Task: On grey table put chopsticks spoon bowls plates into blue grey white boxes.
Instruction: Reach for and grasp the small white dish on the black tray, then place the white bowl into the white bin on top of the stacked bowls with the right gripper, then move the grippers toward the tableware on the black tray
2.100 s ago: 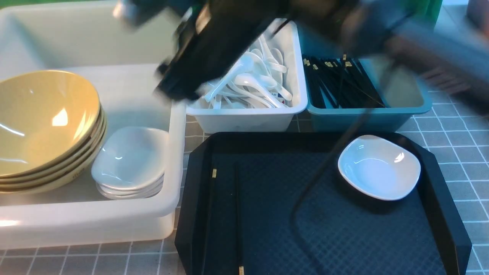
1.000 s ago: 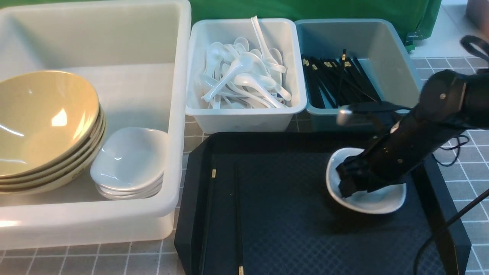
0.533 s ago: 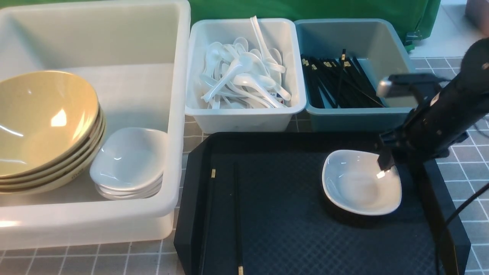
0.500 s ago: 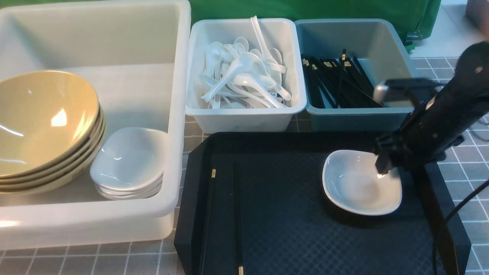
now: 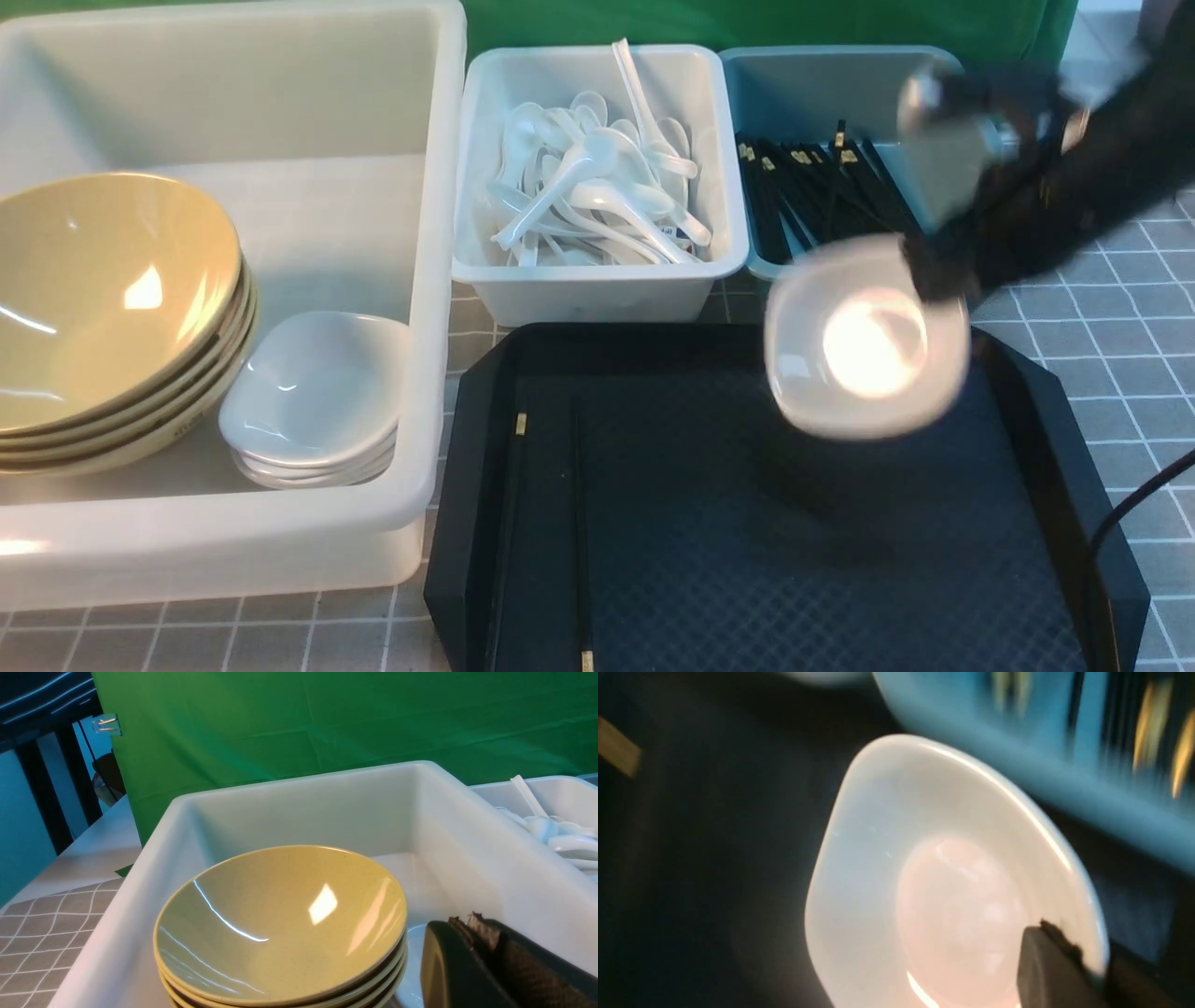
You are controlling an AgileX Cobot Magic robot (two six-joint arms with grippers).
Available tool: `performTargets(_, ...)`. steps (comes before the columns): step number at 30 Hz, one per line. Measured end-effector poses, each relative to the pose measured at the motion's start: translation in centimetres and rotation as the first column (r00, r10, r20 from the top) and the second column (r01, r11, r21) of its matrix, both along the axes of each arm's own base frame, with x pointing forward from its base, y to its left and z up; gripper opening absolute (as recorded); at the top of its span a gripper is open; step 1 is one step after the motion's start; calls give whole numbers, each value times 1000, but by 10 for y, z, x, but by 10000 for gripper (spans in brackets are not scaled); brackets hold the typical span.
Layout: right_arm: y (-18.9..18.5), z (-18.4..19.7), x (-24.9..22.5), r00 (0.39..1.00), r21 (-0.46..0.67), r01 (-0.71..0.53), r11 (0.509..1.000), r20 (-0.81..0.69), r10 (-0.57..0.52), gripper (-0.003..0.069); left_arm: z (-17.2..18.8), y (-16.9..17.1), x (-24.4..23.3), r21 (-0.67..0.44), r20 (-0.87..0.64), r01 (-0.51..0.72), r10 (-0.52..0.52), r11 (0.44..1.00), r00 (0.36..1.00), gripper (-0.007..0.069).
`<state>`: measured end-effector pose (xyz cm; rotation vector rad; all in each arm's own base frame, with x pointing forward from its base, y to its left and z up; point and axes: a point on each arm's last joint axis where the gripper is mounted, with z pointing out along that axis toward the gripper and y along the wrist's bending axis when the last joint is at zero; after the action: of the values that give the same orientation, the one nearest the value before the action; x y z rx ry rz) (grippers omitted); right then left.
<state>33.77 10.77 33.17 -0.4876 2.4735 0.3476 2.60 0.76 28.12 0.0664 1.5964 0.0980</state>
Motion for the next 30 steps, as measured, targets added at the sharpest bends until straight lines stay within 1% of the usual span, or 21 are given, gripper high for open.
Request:
performTargets(1,6,6,-2,1000,16,-17,1000,18,16,69,0,0,0,0,0,0,0,1000,1000,-8)
performTargets(3,37,41,-7,983,89,-100,991,160,85,69,0,0,0,0,0,0,0,1000,1000,-8)
performTargets(4,72,62,-15,953,136,-196,971,258,157,69,0,0,0,0,0,0,0,1000,1000,-8)
performTargets(7,139,69,-28,896,162,-362,918,333,294,69,0,0,0,0,0,0,0,1000,1000,-8)
performTargets(10,189,47,-26,869,146,-436,888,326,372,71,0,0,0,0,0,0,0,1000,1000,-8)
performTargets(11,206,31,-24,866,133,-450,883,307,396,73,0,0,0,0,0,0,0,1000,1000,-8)
performTargets(12,213,27,-23,864,129,-455,881,306,400,76,0,0,0,0,0,0,0,1000,1000,-8)
performTargets(14,242,-12,-10,878,115,-449,886,242,414,96,0,0,0,0,0,0,0,1000,1000,-8)
performTargets(15,249,-24,-6,885,119,-442,889,219,410,113,0,0,0,0,0,0,0,1000,1000,-8)
performTargets(16,255,-35,-1,889,114,-438,892,199,412,136,0,0,0,0,0,0,0,1000,1000,-8)
performTargets(17,255,-35,-1,890,115,-438,892,197,412,141,0,0,0,0,0,0,0,1000,1000,-8)
performTargets(18,260,-47,4,899,112,-428,897,159,409,192,0,0,0,0,0,0,0,1000,1000,-8)
performTargets(19,260,-46,3,900,113,-426,898,157,407,199,0,0,0,0,0,0,0,1000,1000,-8)
performTargets(20,262,-47,5,905,115,-420,900,132,406,279,0,0,0,0,0,0,0,1000,1000,-8)
performTargets(21,260,-44,5,905,113,-422,900,119,409,312,0,0,0,0,0,0,0,1000,1000,-8)
performTargets(22,260,-43,5,905,112,-422,900,115,410,312,0,0,0,0,0,0,0,1000,1000,-8)
performTargets(23,255,-32,4,903,95,-427,899,96,419,393,0,0,0,0,0,0,0,1000,1000,-8)
performTargets(24,250,-25,3,903,72,-428,901,78,423,421,0,0,0,0,0,0,0,1000,1000,-8)
performTargets(26,236,-10,1,912,2,-408,913,56,407,472,0,0,0,0,0,0,0,1000,1000,-8)
performTargets(28,215,2,-2,934,-112,-354,929,5,357,504,0,0,0,0,0,0,0,1000,1000,-8)
performTargets(30,193,4,-1,965,-234,-259,937,-28,260,521,0,0,0,0,-1,0,0,1000,1000,-8)
